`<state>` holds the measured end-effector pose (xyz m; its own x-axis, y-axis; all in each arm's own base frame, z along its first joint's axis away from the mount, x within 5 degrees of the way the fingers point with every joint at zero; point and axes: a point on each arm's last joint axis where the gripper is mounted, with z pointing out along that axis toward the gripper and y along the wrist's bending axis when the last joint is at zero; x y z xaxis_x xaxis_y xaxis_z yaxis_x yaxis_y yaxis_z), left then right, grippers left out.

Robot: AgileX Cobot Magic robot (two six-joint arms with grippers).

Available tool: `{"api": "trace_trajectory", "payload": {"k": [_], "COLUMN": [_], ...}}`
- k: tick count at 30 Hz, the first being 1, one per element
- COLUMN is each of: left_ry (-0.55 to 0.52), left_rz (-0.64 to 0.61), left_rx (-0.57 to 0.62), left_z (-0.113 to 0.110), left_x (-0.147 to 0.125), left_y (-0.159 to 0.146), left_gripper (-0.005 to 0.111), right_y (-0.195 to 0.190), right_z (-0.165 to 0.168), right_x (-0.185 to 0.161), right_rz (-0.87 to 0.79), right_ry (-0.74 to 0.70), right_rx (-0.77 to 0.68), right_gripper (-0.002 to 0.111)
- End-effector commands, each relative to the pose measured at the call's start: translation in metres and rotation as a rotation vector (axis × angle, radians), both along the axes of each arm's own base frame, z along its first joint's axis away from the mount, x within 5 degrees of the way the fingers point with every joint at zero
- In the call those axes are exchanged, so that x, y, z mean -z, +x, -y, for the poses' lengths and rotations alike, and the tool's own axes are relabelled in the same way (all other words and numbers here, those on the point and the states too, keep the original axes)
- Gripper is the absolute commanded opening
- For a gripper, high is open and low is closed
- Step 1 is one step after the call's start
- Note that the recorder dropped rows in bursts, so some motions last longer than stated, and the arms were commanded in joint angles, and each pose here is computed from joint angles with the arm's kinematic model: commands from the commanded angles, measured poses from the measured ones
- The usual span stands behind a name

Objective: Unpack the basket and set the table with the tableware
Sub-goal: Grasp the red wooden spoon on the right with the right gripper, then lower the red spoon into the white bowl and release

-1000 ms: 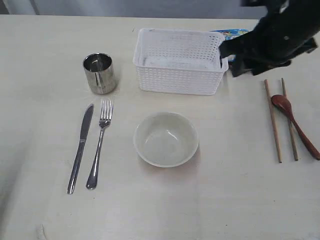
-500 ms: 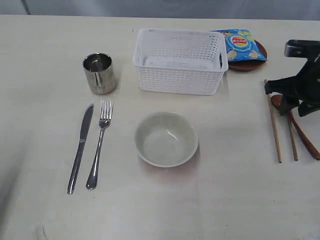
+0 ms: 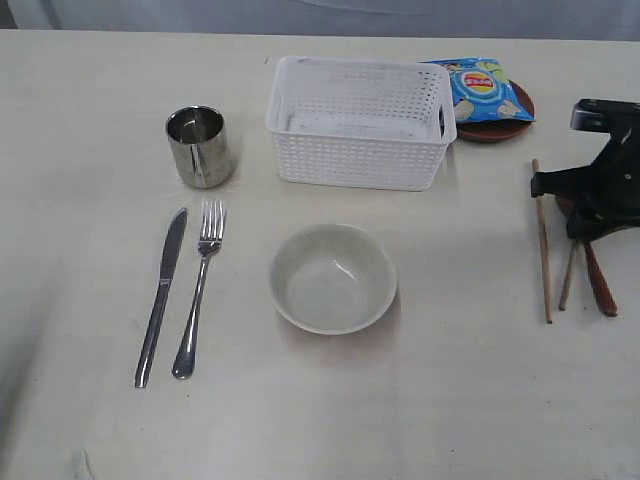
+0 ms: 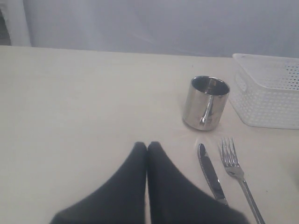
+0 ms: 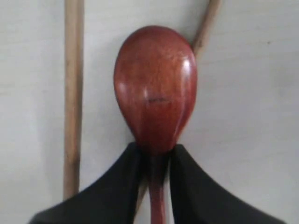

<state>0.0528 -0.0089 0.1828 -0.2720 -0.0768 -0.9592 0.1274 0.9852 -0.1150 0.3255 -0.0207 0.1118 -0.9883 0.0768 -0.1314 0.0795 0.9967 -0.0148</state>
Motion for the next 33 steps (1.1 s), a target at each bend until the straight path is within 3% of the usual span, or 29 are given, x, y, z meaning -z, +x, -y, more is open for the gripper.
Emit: {"api": "trace_trajectory", "payload": {"k": [1,11,16,21,25,33], "left_ry": [0.003,0.003,0.003,0.003,0.003,0.003], "left_rz": [0.003,0.003,0.003,0.003,0.003,0.003], "left_rx": [0.005,0.005,0.005,0.005,0.005,0.005], "left_z": [0.000,0.000,0.000,0.000,0.000,0.000], "left_x": [0.001,0.001,0.001,0.001,0.001,0.001], "left_y": [0.000,0.000,0.000,0.000,0.000,0.000], "left_gripper": [0.000,0.000,0.000,0.000,0.000,0.000], "right_y": [0.002,-0.002,-0.013,-0.027,-0.045,-0.083], "right_z": [0.002,-0.001,-0.013,-0.059,-0.109,-0.209], "right_x": [0.000,-0.060,-0.093,-0.120,-0.135,-0.143], "right_rz": [-0.036,0.131,0.184,0.229,0.241,0.089], "right_ry": [0.014,0.037,0.121,0.241,0.298,0.292], "right_rx": [0.011,0.027,0.002,-0.209,-0.478,-0.898], "right_gripper": [0.000,0.000,0.000,0.000,0.000,0.000]}}
